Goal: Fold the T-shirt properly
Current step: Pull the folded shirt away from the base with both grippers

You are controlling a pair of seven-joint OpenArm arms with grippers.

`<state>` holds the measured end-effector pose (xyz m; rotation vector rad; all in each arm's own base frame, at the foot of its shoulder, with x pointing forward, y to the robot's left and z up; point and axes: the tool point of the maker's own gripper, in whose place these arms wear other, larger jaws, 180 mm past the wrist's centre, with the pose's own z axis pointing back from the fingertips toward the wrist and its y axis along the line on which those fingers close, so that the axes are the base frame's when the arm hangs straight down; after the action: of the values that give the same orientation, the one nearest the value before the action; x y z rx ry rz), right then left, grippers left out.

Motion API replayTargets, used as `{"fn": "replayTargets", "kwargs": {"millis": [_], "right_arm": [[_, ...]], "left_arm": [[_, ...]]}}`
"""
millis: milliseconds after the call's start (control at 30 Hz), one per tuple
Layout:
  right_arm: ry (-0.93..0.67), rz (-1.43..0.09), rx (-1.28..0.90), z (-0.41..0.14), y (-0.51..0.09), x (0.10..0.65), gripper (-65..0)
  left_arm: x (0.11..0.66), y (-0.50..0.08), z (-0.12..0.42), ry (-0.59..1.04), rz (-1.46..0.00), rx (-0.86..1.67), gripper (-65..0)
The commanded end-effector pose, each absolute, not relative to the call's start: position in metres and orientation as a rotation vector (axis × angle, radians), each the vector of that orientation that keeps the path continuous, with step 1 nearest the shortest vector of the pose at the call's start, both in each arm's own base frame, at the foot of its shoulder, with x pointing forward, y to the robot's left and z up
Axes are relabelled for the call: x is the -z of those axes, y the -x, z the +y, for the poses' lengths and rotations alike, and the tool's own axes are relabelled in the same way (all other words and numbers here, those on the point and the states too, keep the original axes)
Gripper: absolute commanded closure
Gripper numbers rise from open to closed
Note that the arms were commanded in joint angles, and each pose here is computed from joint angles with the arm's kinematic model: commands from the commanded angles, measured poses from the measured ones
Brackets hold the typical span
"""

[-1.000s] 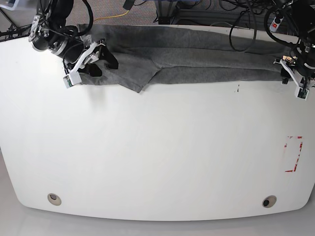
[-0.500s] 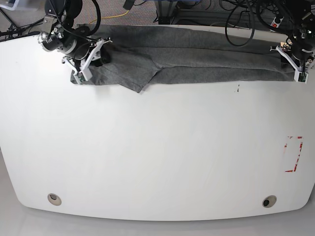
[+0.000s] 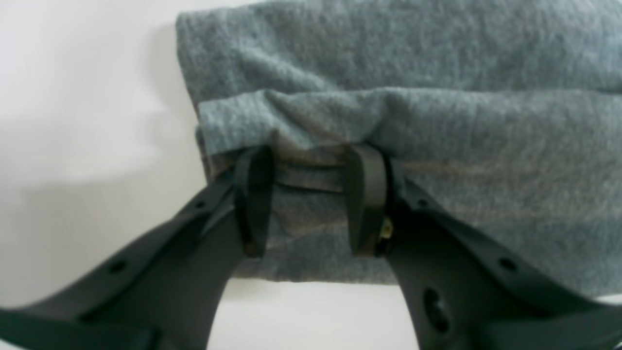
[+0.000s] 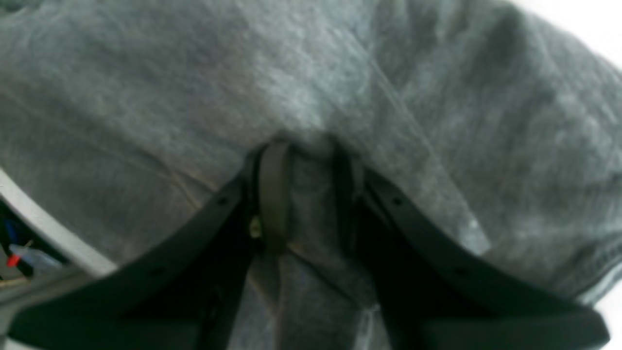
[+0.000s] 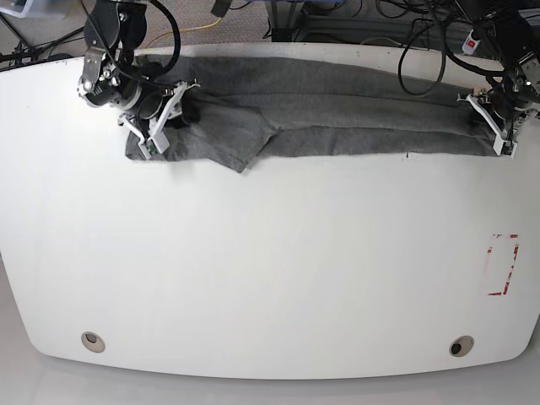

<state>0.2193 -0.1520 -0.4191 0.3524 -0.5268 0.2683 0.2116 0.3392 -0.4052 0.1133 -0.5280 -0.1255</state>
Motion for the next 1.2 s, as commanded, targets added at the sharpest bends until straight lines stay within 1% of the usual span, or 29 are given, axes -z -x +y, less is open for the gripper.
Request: {"fn": "replayTargets", "kwargs": {"millis": [0,267,400,533,600,667,733,767,967,1067,1167], "right_arm": [[-0.303,-0.521,-0.264,-0.171,-0.232,0.422,-15.1],[-0.272,-0.594,-0.248,-0.199,-0.302,0.405,-15.2],[-0.261,-0.601,-0.232,-0.213,-0.322,0.4,-15.2],[-0.26,-0.616,-0.231,-0.215,-0.329,0.395,-15.2],[-0.261,-0.617,-0.233,-0.214,-0.33,0.394,-15.2],[-0.261,-0.617,-0.233,-0.214,-0.33,0.394,-15.2],[-0.26,-0.613,-0.233,-0.214,-0.328,0.396,-15.2],[-0.265,-0.613,-0.231,-0.213,-0.328,0.396,-15.2],[-0.273,-0.593,-0.227,-0.211,-0.319,0.403,-14.9],[-0.273,-0.588,-0.226,-0.211,-0.318,0.405,-14.9],[-0.273,-0.587,-0.226,-0.211,-0.317,0.405,-14.7]], "left_arm": [[0.396,-0.227,0.34,-0.126,-0.555,0.144,-22.4],[0.386,-0.26,0.32,-0.102,-0.611,0.201,-22.5],[0.378,-0.274,0.316,-0.1,-0.64,0.21,-22.8],[0.371,-0.28,0.316,-0.102,-0.664,0.211,-23.2],[0.365,-0.283,0.316,-0.109,-0.68,0.213,-26.0],[0.354,-0.286,0.316,-0.108,-0.72,0.206,-33.3],[0.348,-0.284,0.32,-0.098,-0.73,0.18,-38.6],[0.346,-0.281,0.323,-0.085,-0.728,0.155,-39.7],[0.326,-0.279,0.339,-0.01,-0.8,0.051,-40.3],[0.332,-0.275,0.336,0.064,-0.791,0.018,-41.0],[0.338,-0.271,0.341,0.119,-0.782,-0.022,-43.6]]}}
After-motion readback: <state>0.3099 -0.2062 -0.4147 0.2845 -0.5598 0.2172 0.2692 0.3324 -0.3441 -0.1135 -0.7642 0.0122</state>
